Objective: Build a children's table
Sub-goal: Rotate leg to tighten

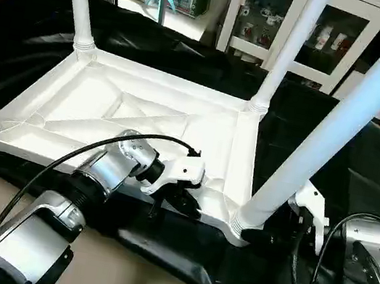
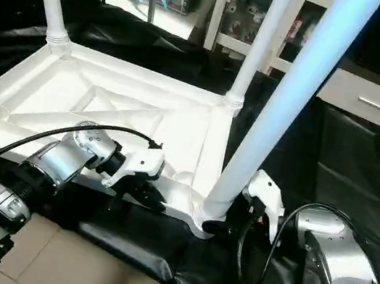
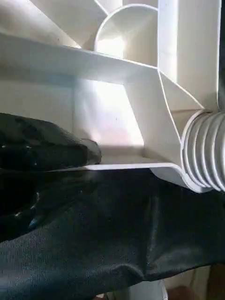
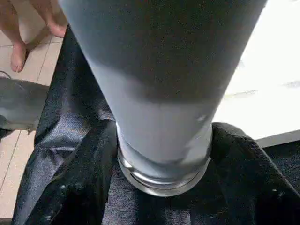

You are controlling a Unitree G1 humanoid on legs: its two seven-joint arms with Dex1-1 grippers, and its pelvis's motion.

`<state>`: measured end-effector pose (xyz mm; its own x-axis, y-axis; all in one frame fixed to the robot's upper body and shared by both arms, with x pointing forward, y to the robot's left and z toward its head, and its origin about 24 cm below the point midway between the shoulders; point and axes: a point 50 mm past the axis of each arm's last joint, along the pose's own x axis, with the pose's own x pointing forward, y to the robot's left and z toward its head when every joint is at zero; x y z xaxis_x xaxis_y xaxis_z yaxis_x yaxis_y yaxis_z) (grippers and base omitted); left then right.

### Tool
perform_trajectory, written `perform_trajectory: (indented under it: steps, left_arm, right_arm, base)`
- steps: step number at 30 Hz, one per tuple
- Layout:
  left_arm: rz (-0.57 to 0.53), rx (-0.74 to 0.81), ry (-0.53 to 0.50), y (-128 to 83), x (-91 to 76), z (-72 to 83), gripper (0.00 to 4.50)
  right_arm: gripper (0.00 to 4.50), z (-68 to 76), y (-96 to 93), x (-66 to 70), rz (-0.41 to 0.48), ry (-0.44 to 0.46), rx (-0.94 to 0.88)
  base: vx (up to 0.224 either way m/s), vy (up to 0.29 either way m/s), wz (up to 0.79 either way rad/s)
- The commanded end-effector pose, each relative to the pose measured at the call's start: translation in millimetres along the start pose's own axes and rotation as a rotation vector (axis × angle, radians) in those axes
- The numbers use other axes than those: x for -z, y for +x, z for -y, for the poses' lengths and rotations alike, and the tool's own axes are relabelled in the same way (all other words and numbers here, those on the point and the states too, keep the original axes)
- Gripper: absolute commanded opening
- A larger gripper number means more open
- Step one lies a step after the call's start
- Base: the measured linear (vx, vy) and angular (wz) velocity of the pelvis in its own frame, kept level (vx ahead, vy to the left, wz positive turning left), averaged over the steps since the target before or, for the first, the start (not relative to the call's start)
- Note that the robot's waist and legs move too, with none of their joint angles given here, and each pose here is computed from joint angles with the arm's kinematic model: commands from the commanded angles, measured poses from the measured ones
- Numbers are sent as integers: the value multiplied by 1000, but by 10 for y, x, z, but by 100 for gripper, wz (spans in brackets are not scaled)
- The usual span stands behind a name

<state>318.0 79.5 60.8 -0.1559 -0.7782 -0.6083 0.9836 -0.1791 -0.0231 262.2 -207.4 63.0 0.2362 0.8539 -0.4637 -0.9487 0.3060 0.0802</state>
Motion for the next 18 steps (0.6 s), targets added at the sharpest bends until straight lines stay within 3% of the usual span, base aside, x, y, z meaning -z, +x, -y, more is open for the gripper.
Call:
perform_trajectory:
  steps: [1, 4, 8, 12, 18]
  left_arm:
    - [11, 60, 41, 81, -92, 35, 0]
    - [11, 62, 39, 86, -91, 37, 0]
    - [34, 4, 6, 118, -97, -8, 0]
    - [109, -129, -76, 221, -193, -124, 0]
    - [145, -369, -175, 422, -381, -308, 0]
  right_arm:
    - [273, -8, 10, -1, -10, -14, -23]
    - [272, -19, 16, 17, -5, -4, -20]
    - [272, 68, 79, 115, 18, 88, 145]
    - [269, 219, 219, 263, 24, 256, 410]
    - [269, 355, 518, 273, 71, 438, 742]
  base:
    - [0, 0, 0]
    - [0, 0, 0]
    - [0, 0, 0]
    - [0, 0, 0]
    - [0, 0, 0]
